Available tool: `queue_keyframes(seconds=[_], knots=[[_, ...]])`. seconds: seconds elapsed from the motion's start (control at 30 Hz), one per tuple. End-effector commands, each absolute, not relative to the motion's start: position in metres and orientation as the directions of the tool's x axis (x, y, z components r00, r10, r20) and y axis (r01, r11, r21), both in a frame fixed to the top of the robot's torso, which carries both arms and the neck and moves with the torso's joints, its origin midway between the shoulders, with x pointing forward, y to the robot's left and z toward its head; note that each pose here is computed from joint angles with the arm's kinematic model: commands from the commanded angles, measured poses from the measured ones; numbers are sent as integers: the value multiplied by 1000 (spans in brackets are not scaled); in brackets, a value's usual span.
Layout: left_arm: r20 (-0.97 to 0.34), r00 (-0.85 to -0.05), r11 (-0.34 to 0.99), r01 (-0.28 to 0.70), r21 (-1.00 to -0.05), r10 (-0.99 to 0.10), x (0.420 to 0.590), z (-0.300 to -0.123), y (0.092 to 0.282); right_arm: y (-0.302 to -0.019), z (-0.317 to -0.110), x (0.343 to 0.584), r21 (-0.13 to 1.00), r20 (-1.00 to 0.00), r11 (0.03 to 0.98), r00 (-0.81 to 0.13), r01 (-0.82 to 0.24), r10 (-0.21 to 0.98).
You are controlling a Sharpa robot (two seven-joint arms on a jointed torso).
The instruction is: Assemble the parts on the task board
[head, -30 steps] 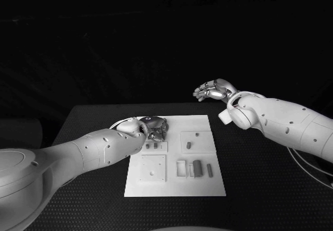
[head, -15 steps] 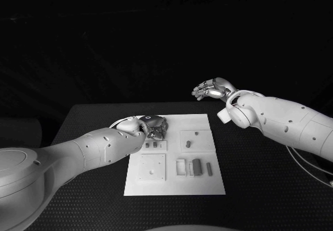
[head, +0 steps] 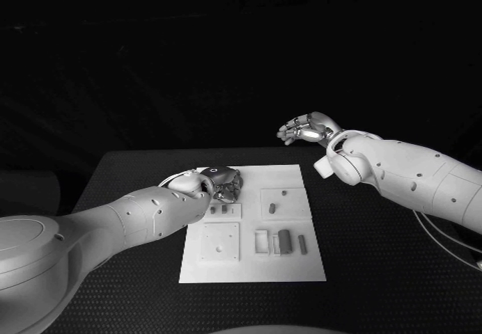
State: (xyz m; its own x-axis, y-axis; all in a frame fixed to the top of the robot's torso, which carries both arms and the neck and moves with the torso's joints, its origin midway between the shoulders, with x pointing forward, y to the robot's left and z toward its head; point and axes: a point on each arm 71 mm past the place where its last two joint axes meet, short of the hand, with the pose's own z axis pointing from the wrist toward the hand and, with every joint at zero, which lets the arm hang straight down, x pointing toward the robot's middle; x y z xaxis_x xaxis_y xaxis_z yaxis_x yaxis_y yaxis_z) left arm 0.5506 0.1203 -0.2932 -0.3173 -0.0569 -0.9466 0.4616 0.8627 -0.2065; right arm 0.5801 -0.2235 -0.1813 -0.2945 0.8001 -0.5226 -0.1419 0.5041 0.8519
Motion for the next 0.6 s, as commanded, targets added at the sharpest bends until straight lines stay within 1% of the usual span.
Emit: queue_keyframes(seconds=[0.03,0.2,0.43,0.6], knots=[[-938,-344,869,454,-196,-32,545,-306,125,-221,-181,580,853,-521,499,-301,-154,799],[-940,-333,865,448,-227,-75,545,-304,126,-222,-181,580,853,-521,499,-300,-153,799],[-924,-350,873,392,-292,-152,546,-301,136,-223,-181,580,852,-522,500,-298,-152,799],[-910,-356,869,357,-343,-213,550,-295,138,-224,-181,580,852,-522,501,-297,-152,799]])
